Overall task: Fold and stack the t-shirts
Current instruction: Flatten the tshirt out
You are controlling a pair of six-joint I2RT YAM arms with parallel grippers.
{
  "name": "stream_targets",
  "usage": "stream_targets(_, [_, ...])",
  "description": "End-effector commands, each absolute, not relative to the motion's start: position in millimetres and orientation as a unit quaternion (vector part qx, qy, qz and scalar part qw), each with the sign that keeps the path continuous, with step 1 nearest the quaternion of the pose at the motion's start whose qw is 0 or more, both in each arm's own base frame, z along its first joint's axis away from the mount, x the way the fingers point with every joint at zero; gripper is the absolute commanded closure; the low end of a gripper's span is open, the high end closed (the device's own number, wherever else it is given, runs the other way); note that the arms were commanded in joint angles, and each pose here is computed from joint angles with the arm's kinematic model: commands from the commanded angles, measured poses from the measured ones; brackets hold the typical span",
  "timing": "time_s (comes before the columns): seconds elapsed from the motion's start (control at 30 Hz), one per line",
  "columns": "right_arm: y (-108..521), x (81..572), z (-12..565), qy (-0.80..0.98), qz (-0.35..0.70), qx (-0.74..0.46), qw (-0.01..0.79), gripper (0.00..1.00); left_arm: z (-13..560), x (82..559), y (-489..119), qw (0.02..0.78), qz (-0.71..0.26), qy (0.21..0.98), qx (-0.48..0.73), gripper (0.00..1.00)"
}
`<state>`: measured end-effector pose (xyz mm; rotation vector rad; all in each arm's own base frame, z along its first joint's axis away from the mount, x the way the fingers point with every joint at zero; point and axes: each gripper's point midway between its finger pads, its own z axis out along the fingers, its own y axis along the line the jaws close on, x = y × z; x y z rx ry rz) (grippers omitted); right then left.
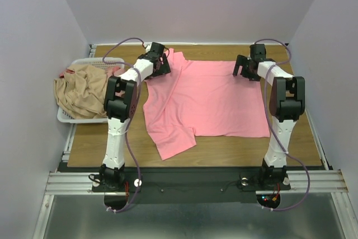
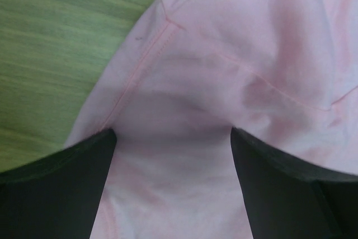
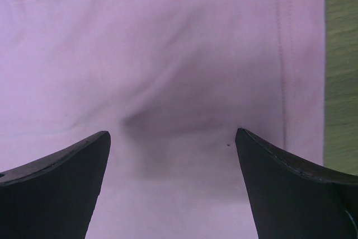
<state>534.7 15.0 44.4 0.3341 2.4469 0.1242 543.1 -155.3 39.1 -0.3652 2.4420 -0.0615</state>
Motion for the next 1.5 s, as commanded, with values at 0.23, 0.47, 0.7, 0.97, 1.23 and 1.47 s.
stream_targets(0.23, [-17, 544, 23, 0.936, -0.032, 0.126, 0.328, 0.0, 16, 557, -111, 0.31, -0.004, 0.936, -0.166, 0.03])
stream_targets(0.47, [-17, 551, 26, 0.934, -0.028, 0.124, 0.334, 0.0, 33, 572, -121, 0.316, -0.037, 0.936, -0.151, 0.03])
stream_targets(0.7, [-5, 560, 92, 0.916, 0.012, 0.112, 0.386, 0.0, 117, 569, -137, 0.364, -0.069, 0.918, -0.142, 0.03])
stream_targets(0.97, [-8, 475, 156, 0.894, 0.016, 0.175, 0.413, 0.0, 197, 464, -158, 0.394, -0.051, 0.902, -0.167, 0.03])
stream_targets(1.23, [0, 336, 138, 0.882, 0.051, 0.274, 0.38, 0.0, 114, 267, -164, 0.287, -0.083, 0.922, -0.246, 0.03])
stream_targets(1.47, [-7, 269, 101, 0.876, 0.029, 0.332, 0.348, 0.0, 38, 164, -162, 0.174, -0.081, 0.951, -0.244, 0.02])
